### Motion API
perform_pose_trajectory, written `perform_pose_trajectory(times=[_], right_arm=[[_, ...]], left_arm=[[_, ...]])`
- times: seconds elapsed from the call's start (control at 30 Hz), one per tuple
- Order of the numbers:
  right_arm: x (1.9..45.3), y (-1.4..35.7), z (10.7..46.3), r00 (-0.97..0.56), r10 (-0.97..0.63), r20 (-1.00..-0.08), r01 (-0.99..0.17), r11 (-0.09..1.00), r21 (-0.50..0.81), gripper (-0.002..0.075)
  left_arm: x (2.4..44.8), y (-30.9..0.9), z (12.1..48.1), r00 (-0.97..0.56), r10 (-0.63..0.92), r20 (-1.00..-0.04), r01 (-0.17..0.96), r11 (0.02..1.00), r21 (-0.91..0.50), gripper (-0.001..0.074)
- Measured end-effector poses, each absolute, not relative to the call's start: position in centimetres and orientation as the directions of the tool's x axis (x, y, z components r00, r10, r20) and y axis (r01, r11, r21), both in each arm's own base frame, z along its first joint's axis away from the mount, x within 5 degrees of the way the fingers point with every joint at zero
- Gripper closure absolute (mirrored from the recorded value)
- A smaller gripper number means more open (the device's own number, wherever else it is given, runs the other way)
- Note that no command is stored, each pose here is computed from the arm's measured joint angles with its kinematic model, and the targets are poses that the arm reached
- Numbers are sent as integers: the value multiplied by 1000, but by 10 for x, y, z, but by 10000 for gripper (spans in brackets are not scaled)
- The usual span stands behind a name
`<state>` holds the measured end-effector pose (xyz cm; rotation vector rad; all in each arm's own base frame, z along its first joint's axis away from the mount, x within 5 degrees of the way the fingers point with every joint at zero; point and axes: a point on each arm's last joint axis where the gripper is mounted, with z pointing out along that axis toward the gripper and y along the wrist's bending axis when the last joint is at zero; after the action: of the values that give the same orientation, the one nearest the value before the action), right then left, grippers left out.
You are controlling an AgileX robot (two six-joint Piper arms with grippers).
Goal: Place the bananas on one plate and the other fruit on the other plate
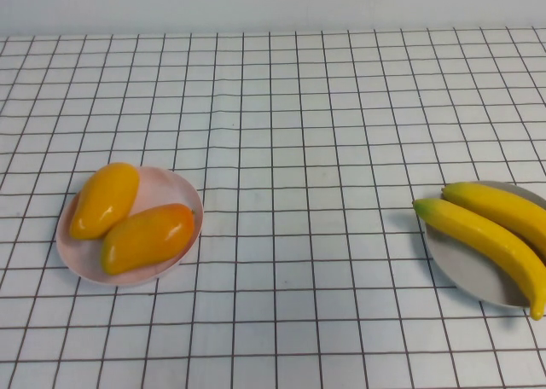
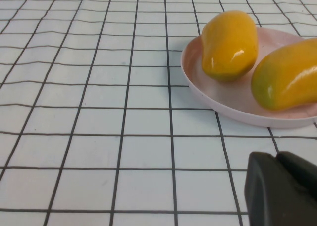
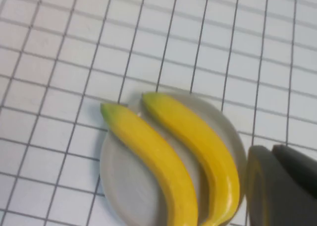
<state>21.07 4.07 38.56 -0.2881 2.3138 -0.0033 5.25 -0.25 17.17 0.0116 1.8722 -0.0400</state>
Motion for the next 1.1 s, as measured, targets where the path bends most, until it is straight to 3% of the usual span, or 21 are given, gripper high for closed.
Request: perform_pose_trajectory(times=[0.13, 0.27, 0.47, 0.7, 0.87, 1.1], right_arm=[[167, 31, 398, -541, -183, -821, -199, 976, -87, 740], [134, 25, 378, -429, -166, -888, -200, 976, -86, 739], [105, 20, 340, -338, -138, -931, -204, 976, -71, 740], [87, 20, 332, -218, -30, -976, -222, 975, 19, 740], [87, 21, 332, -206, -13, -978, -225, 974, 34, 740], [83, 19, 317, -343, -60, -937, -216, 976, 17, 741]], left_arm=[[52, -2, 172, -297, -12, -955, 28, 999, -22, 738], [52, -2, 172, -297, -12, -955, 28, 999, -22, 738], [52, -2, 172, -297, -12, -955, 28, 999, -22, 738], [52, -2, 172, -297, -12, -955, 28, 999, -22, 738], [52, -2, 172, -297, -12, -955, 28, 999, -22, 738], [52, -2, 172, -297, -12, -955, 28, 999, -22, 738]])
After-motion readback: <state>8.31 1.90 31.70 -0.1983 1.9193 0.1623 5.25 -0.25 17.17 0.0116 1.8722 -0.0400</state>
